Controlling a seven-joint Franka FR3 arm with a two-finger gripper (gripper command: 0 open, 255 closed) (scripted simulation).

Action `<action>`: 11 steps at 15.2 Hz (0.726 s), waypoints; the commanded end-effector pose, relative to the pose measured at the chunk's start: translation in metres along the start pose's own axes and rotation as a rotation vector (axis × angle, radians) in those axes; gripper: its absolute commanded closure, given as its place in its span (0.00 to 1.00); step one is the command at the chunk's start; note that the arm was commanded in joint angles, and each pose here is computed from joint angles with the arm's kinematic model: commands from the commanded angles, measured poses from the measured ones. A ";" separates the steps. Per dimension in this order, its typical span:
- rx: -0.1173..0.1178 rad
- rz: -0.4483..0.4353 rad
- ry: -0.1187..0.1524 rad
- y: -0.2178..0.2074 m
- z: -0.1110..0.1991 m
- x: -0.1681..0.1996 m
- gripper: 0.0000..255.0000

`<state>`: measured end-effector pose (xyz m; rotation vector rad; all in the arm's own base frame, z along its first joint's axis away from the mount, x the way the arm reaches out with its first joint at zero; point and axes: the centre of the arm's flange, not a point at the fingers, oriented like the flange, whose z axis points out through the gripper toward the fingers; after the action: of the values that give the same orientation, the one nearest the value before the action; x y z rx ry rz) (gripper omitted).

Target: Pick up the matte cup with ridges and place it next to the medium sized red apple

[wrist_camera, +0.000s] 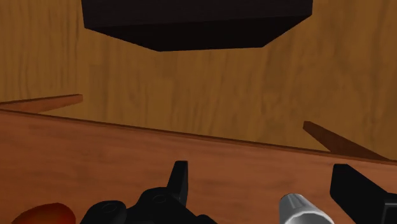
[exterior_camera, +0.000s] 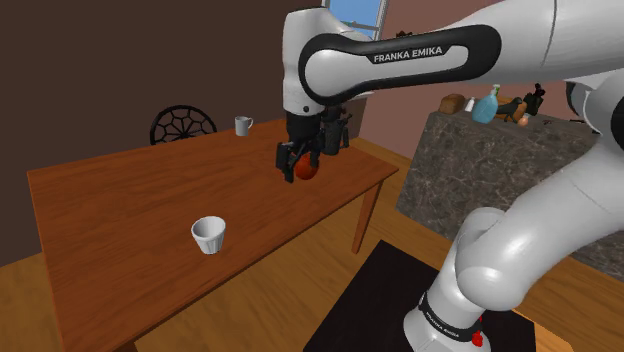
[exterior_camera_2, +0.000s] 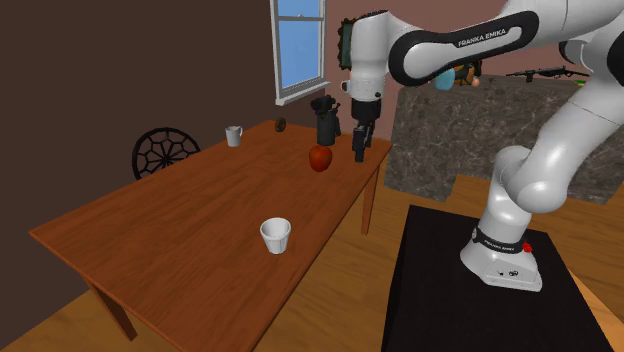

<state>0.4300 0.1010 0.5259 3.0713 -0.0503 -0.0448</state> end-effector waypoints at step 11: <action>-0.049 -0.047 -0.032 -0.093 0.085 0.109 0.00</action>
<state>0.5305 0.1765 0.4403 3.0270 0.0153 -0.0921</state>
